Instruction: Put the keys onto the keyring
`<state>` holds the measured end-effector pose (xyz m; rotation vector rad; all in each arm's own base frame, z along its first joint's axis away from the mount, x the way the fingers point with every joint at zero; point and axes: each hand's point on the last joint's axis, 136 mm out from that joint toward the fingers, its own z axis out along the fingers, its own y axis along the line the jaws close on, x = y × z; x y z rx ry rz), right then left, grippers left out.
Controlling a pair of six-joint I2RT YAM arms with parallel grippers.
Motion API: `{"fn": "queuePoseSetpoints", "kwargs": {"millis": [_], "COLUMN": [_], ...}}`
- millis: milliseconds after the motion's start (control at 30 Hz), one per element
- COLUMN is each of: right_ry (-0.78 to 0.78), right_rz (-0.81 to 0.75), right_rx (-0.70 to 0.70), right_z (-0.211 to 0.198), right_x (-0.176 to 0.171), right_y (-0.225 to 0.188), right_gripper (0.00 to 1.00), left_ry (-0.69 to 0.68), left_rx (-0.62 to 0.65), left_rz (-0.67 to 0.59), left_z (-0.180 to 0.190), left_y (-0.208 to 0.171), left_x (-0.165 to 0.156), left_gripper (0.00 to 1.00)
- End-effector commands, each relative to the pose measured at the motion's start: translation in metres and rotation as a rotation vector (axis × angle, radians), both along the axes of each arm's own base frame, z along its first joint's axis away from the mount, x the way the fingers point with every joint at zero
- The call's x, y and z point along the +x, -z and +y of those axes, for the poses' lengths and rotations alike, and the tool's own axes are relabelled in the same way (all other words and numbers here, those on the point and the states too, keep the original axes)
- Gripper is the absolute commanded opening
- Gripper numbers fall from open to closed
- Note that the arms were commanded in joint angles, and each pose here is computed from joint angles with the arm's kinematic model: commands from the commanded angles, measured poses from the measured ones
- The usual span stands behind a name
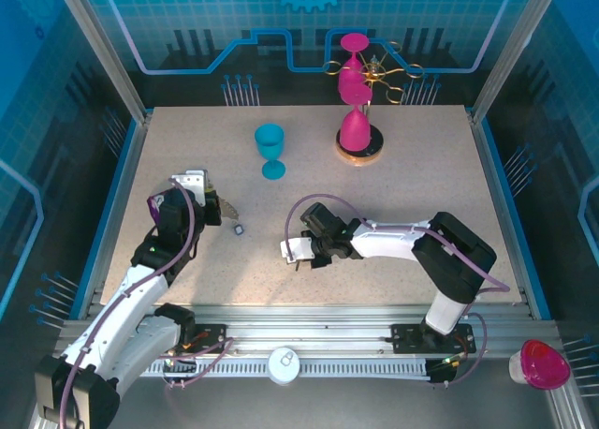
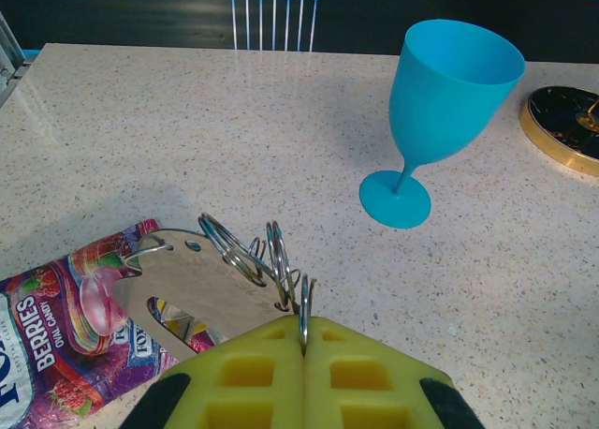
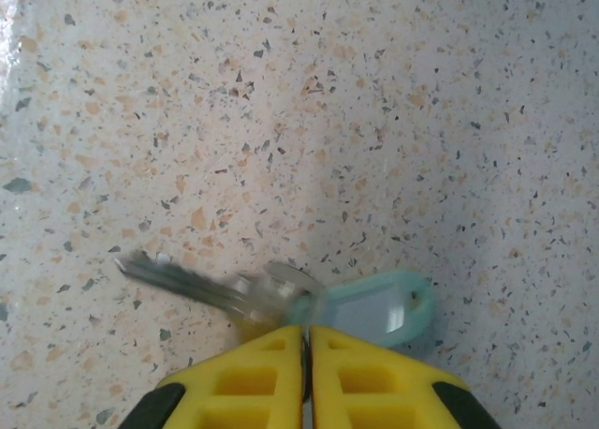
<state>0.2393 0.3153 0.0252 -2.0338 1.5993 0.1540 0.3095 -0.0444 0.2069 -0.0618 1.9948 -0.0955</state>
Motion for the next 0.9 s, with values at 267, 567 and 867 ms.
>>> {"fn": "queuePoseSetpoints", "kwargs": {"millis": [267,567,867], "right_ry": [-0.011,-0.012,-0.018], "right_rz": [0.001,-0.019,-0.007], "right_rx": [-0.023,-0.047,-0.056], "right_z": [-0.0009,-0.0031,-0.0048], "right_x": [-0.0018,0.0034,0.0013], "right_y": [0.0008,0.0038,0.007], "right_gripper": [0.25,0.23,0.16], "left_ry": [0.007,0.008,0.01], "left_rx": [0.004,0.003,0.003], "left_rz": [-0.063,-0.064,-0.064], "left_z": [0.0008,0.0007,0.0005], "left_y": [-0.0129,-0.0133,-0.0129], "left_x": [0.0024,0.0022,0.002], "left_gripper": [0.0,0.0,0.0]}}
